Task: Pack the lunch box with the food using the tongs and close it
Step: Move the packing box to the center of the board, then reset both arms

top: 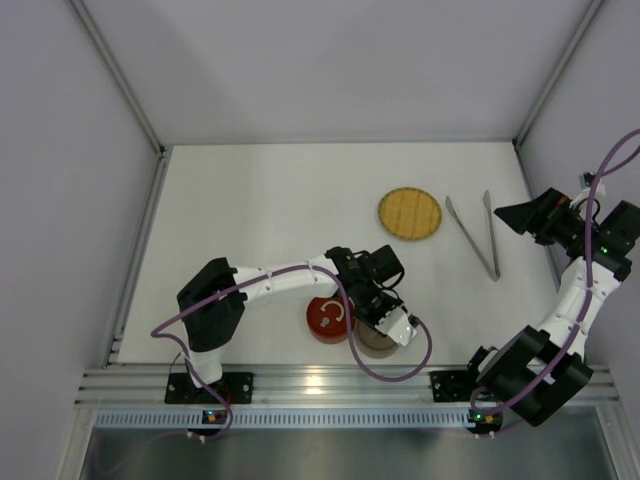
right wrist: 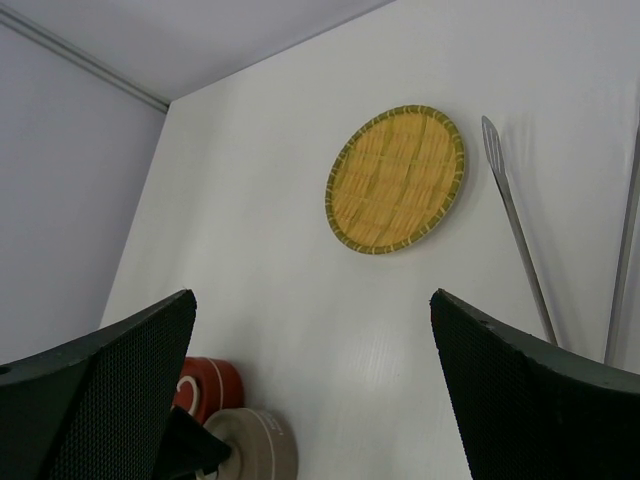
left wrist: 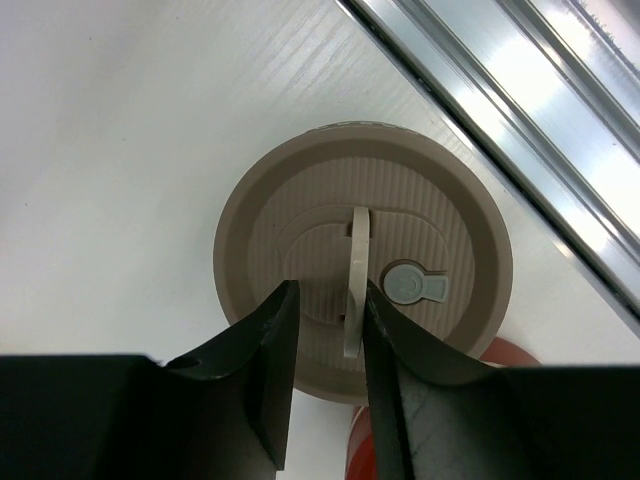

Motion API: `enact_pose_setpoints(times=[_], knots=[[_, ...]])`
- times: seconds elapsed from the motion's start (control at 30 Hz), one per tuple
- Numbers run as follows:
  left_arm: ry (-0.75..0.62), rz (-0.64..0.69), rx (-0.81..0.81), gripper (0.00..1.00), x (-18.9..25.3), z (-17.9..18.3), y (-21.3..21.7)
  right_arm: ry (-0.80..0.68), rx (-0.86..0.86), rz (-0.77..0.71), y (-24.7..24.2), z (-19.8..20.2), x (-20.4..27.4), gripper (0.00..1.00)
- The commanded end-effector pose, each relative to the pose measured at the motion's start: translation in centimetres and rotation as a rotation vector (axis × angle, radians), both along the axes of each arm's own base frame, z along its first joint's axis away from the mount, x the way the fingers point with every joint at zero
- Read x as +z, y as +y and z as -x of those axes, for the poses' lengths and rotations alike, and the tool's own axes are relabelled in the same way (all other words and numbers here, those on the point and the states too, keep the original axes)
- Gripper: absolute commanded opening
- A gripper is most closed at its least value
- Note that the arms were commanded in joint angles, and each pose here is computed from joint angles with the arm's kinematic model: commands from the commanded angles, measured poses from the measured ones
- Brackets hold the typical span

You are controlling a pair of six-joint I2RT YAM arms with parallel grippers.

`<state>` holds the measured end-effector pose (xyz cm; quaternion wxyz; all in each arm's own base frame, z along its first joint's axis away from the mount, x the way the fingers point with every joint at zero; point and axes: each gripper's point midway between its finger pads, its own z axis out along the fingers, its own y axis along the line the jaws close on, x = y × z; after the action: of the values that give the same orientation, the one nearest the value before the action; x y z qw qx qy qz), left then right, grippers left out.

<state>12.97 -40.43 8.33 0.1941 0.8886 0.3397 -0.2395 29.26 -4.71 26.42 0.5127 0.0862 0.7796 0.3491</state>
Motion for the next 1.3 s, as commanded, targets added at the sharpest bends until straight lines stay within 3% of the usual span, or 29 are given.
enact_pose_setpoints(times=[0.0, 0.33, 0.9, 1.03, 1.07, 1.13, 1.17, 1.2, 1.27], knots=[[0.052, 0.019, 0.036, 0.37, 2.2, 0.9, -0.3, -0.038, 0.012, 0.016, -0.1, 0.3, 0.9, 1.00], [0.118, 0.108, 0.179, 0.38, 4.4, -0.3, -2.6, -0.045, 0.015, 0.016, 0.1, 0.3, 1.1, 0.99], [0.192, 0.133, 0.348, 0.40, 2.6, -4.5, -4.0, -0.041, 0.020, 0.026, 0.1, 0.4, 0.5, 0.99], [0.358, 0.228, 0.471, 0.49, 7.2, -6.9, -3.9, -0.054, 0.032, 0.071, 0.2, 0.8, 0.7, 0.99], [0.450, 0.252, 0.524, 0.55, 9.3, -6.9, -3.7, -0.064, 0.041, 0.091, 0.3, 0.8, 0.8, 0.99], [0.508, 0.314, 0.657, 0.65, 12.1, -10.2, -2.3, -0.081, 0.052, 0.132, 0.1, 0.7, 0.9, 0.99], [0.557, 0.345, 0.739, 0.78, 14.3, -11.0, -1.5, -0.059, 0.050, 0.137, 0.2, 0.7, 0.5, 0.99], [0.552, 0.368, 0.842, 0.98, 15.0, -13.5, 0.0, -0.060, 0.059, 0.163, 0.1, 0.6, 0.3, 0.99], [0.584, 0.409, 0.964, 0.98, 17.3, -14.9, 2.3, -0.014, 0.083, 0.170, 0.6, 0.3, -0.4, 0.99]])
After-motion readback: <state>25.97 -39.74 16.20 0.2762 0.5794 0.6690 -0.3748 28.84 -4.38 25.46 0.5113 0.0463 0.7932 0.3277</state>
